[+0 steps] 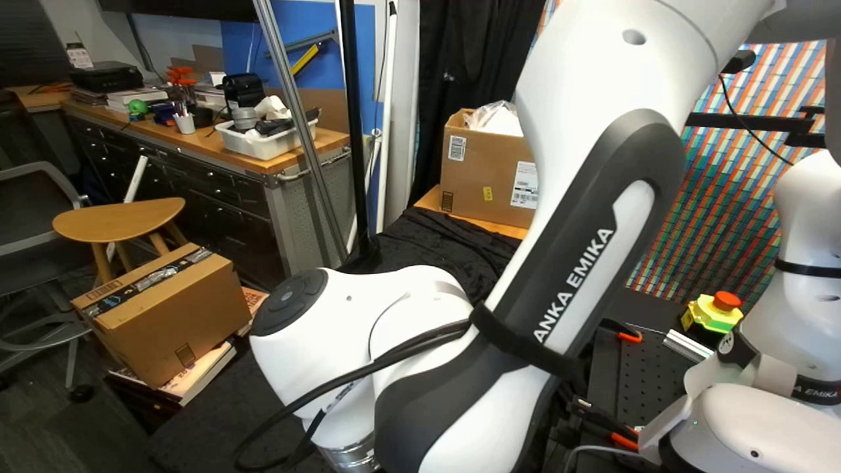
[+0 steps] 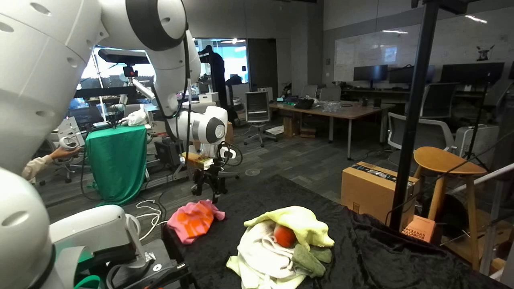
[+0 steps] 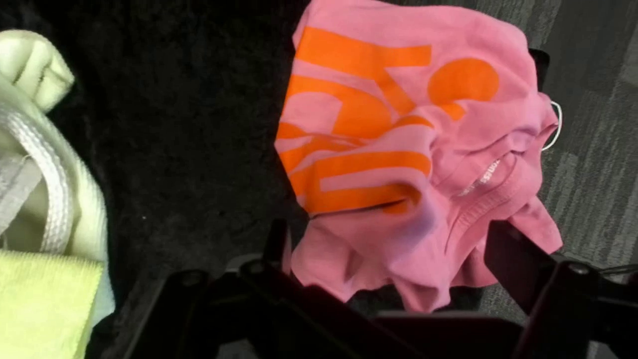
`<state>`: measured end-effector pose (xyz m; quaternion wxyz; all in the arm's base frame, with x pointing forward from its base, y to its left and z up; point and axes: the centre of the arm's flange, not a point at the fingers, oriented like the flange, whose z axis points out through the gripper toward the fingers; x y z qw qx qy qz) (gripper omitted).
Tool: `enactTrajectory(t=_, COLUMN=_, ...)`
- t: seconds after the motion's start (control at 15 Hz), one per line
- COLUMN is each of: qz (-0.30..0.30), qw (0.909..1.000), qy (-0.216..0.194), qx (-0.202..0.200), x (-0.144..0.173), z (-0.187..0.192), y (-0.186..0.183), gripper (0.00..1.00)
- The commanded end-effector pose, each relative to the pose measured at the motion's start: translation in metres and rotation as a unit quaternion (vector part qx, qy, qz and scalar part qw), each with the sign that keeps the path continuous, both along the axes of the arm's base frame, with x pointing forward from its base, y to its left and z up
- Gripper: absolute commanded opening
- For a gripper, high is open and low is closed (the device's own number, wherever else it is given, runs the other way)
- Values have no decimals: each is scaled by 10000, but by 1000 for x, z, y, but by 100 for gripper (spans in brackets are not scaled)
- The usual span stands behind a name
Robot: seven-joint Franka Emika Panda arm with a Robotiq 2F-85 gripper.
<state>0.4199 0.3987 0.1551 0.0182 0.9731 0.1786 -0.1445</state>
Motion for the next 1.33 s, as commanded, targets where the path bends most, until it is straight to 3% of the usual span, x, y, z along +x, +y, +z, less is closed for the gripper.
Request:
enactTrajectory(t=0.0, qz=-216, qw=9997, qy=112, qx=15, x=3, z=-16, y=5, gripper=100)
enactTrajectory(t=0.67, qz=-173, qw=9994, qy=280, qx=-73, x=-1, z=-38, y=1, gripper=100)
enactTrajectory(t=0.73, qz=-159, qw=9994, qy=295, qx=-73, x=-1, z=-37, y=1, gripper=84)
enactTrajectory(t=0.8, qz=-150, qw=9994, qy=292, qx=-83, x=-2, z=-37, y=1, gripper=75)
enactTrajectory(t=1.27, qz=-216, qw=9994, qy=216, qx=-133, x=0, z=-34, y=-2, gripper=19)
